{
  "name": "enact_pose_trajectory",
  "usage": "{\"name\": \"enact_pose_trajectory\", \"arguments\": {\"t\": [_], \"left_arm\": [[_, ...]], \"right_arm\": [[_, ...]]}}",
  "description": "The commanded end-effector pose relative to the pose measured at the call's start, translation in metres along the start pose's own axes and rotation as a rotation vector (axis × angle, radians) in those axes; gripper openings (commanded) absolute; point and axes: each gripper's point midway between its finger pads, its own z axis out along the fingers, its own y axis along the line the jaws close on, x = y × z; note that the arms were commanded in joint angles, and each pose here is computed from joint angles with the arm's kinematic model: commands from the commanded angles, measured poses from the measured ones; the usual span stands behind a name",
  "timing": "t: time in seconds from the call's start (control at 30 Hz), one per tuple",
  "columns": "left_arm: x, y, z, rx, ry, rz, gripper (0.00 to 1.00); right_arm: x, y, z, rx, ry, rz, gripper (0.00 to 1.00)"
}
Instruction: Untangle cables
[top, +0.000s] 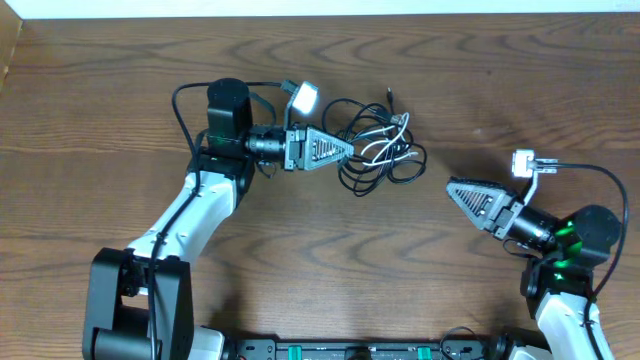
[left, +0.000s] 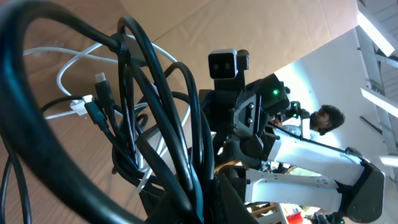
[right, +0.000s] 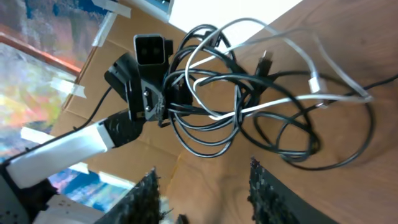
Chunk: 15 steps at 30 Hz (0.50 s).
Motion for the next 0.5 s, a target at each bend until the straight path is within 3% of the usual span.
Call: {"name": "enact_pose_trajectory", "arguments": {"t": [0.0, 0.2, 0.47], "left_arm": [[0.016, -0.017, 0.010, 0.077, 0.067, 0.114, 0.08], [0.028, -0.026, 0.029, 0.129, 0.103, 0.360, 0.08], [0.028, -0.023, 0.035, 0.108, 0.097, 0.370, 0.08]], "right_arm": [[-0.003, 0.005, 0.009, -0.002, -0.022, -0.004, 0.54], [0.000, 0.025, 0.017, -0.067, -0.007, -0.206, 0.59], [-0.007, 0.019, 0.017, -0.039, -0.047, -0.124, 0.49]]}}
